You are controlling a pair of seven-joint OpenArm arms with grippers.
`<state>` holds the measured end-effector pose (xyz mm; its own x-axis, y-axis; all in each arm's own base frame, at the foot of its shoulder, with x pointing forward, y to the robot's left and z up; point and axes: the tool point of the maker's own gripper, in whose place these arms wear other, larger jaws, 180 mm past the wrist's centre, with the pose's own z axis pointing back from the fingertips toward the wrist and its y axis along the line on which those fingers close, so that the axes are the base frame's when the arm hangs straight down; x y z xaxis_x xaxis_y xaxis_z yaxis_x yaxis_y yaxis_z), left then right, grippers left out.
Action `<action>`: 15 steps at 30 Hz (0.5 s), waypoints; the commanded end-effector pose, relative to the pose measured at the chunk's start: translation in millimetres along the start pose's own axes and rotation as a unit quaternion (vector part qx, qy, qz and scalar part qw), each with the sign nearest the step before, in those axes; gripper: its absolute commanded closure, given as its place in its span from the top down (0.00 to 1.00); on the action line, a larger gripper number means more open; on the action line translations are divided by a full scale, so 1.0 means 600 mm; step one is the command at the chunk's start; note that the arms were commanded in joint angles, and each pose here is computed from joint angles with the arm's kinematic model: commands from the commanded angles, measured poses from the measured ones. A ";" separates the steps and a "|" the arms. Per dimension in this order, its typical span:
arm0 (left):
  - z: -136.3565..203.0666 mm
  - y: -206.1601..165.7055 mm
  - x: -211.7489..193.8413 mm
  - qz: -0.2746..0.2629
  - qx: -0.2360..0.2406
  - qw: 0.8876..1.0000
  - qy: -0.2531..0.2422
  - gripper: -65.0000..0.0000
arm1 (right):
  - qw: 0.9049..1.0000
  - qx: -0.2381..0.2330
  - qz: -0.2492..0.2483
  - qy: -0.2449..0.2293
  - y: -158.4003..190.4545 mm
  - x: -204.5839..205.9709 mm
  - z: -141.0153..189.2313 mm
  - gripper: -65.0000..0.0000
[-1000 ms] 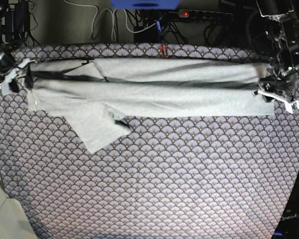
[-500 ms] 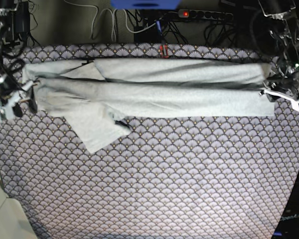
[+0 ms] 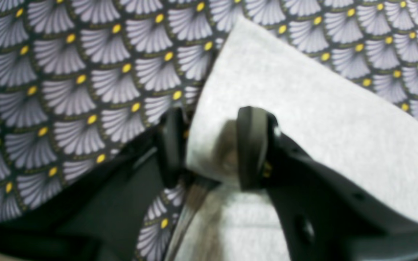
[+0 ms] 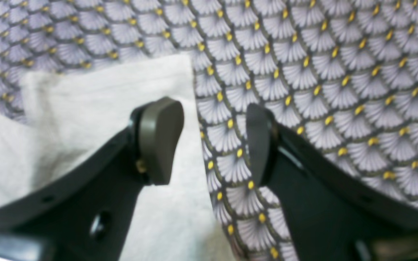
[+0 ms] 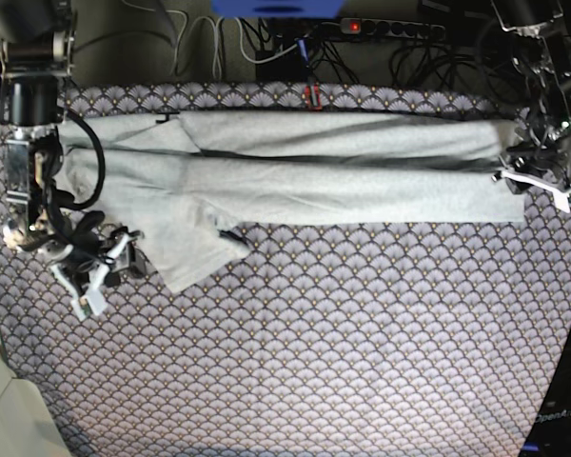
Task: Fold the T-shirt properly
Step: 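Release the right gripper and move it to the sleeve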
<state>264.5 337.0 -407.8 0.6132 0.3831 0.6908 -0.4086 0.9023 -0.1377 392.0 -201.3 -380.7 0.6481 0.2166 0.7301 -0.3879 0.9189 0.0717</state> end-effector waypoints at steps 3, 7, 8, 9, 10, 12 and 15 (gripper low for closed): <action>0.005 -0.001 0.033 -0.006 -0.002 1.000 -0.027 0.38 | 0.999 0.009 -0.001 -0.037 -0.004 0.042 -0.015 0.50; 0.006 0.001 0.033 -0.005 -0.001 1.000 -0.028 0.38 | 0.999 0.017 -0.019 -0.044 0.002 0.037 -0.033 0.50; 0.006 0.001 0.033 -0.005 -0.001 1.000 -0.028 0.38 | 0.999 0.020 -0.016 -0.042 0.006 0.035 -0.036 0.50; 0.006 0.001 0.033 -0.005 -0.001 1.000 -0.028 0.38 | 0.999 0.024 -0.012 -0.038 0.011 0.033 -0.039 0.50; 0.005 -0.001 0.034 -0.006 -0.002 1.000 -0.028 0.38 | 0.999 0.028 -0.008 -0.037 0.018 0.032 -0.042 0.50; 0.005 0.000 0.034 -0.005 -0.001 1.000 -0.028 0.38 | 0.999 0.038 -0.006 -0.036 0.035 0.033 -0.049 0.50; 0.005 0.000 0.035 -0.004 -0.001 1.000 -0.029 0.38 | 0.998 0.040 -0.005 -0.047 0.038 0.043 -0.051 0.50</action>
<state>265.0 337.0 -407.5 0.6105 0.3839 0.6928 -0.4097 0.9016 -0.1386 401.1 -159.8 -406.0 0.6475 0.1880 0.7385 -0.4316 0.8892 0.1520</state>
